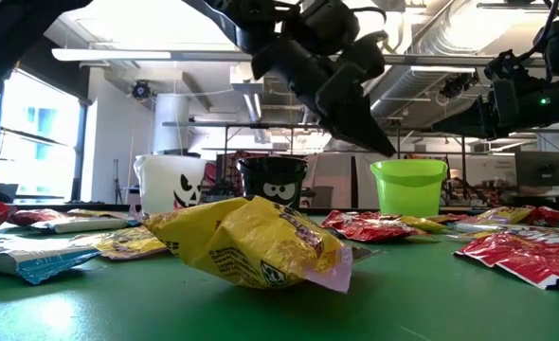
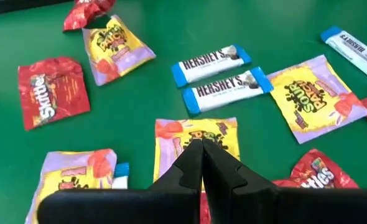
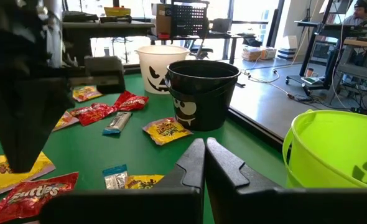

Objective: Sort candy by brand, put in halloween buckets
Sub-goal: Put the red candy into the black bucket

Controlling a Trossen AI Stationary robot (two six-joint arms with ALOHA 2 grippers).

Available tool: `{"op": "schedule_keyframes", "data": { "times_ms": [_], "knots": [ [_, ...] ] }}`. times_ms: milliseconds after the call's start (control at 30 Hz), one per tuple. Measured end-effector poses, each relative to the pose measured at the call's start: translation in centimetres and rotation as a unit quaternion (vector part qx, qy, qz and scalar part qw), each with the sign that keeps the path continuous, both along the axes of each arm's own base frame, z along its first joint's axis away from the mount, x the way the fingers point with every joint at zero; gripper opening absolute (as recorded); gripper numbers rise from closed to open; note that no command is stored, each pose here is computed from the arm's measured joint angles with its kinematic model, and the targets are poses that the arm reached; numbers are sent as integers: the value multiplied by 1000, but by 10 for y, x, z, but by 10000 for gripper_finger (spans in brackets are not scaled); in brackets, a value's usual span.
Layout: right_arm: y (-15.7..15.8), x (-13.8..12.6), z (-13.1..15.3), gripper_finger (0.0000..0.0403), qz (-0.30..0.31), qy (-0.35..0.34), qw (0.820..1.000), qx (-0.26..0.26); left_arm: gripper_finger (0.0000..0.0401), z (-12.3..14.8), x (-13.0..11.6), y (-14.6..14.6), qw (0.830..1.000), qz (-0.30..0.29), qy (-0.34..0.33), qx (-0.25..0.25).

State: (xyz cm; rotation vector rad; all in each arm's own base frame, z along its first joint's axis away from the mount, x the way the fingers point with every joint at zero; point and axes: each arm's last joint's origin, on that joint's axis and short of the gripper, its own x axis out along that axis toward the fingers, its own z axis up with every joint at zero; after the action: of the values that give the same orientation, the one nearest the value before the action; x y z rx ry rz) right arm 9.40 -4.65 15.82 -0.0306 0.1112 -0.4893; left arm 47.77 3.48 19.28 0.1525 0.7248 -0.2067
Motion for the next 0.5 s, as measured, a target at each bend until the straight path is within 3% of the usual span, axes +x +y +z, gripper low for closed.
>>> {"op": "schedule_keyframes", "data": {
  "times_ms": [200,500],
  "knots": [
    [0,0,0,0,0,0,1000,0,20,4,7,-13,999,-9,-41,15],
    [0,0,0,0,0,0,1000,0,75,4,7,-28,999,-27,-41,17]
  ]
}}
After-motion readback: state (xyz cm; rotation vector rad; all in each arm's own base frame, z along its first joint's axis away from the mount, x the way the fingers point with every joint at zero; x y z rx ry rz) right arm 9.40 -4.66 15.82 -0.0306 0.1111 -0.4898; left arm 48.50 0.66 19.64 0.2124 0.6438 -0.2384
